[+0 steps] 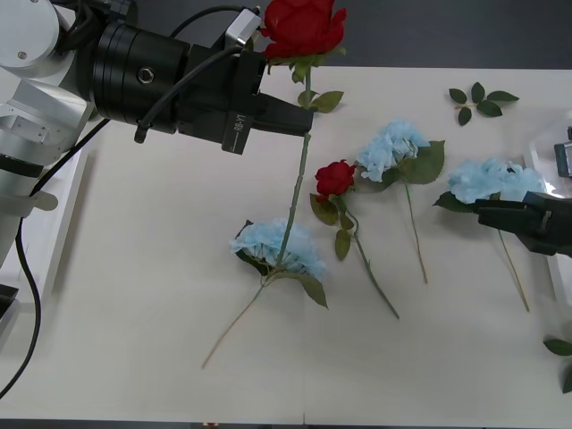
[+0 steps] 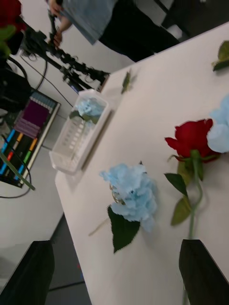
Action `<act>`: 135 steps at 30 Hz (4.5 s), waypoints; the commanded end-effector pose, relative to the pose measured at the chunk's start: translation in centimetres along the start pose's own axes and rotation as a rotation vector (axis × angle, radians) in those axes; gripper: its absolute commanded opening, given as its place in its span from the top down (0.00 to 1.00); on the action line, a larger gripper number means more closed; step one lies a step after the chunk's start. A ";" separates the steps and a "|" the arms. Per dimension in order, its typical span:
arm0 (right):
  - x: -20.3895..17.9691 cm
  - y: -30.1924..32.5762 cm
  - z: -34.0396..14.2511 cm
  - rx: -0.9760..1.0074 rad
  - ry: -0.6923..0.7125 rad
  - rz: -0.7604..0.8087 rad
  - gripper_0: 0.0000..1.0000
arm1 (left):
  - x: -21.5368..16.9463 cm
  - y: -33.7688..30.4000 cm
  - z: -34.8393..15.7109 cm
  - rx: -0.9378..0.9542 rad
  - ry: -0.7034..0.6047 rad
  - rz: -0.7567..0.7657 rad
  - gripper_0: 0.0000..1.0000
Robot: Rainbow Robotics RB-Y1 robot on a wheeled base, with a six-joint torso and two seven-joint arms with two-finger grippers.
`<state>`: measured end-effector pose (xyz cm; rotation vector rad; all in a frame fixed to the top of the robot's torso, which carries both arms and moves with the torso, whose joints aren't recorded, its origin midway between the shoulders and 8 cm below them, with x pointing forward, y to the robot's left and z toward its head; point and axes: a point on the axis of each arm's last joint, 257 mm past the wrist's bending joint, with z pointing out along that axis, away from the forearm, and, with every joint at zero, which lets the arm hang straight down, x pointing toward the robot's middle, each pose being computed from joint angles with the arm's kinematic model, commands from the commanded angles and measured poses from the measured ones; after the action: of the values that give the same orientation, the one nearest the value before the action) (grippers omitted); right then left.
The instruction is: Put the red flowers into the right box and the blue flowers into the left box
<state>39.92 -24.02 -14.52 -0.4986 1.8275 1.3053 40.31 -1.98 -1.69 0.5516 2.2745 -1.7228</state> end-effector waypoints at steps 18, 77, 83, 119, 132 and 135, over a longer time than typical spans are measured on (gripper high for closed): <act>2.2 14.2 10.0 -0.238 -0.179 0.011 0.24 | -0.5 -2.1 0.0 0.023 -0.001 0.015 1.00; -0.3 18.5 23.0 -0.269 -0.313 0.075 1.00 | -0.5 -2.1 0.0 0.023 -0.001 0.015 0.70; -0.3 18.4 22.9 -0.267 -0.311 0.074 1.00 | -0.5 -2.1 0.0 0.023 -0.001 0.015 0.00; -4.3 8.7 11.1 -0.101 -0.131 -0.146 1.00 | 1.9 5.2 -5.6 -0.228 -0.030 0.125 0.00; -6.4 -3.7 -1.2 0.255 -0.019 0.075 1.00 | 6.7 11.3 -9.3 -0.418 0.132 0.311 0.00; -6.5 -6.1 -4.5 0.334 -0.001 0.093 1.00 | 7.7 12.5 -9.7 -0.467 0.190 0.359 0.00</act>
<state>45.65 -28.68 -13.16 -0.2730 2.0000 1.0724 39.29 10.69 -13.58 0.8556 2.4511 -1.0716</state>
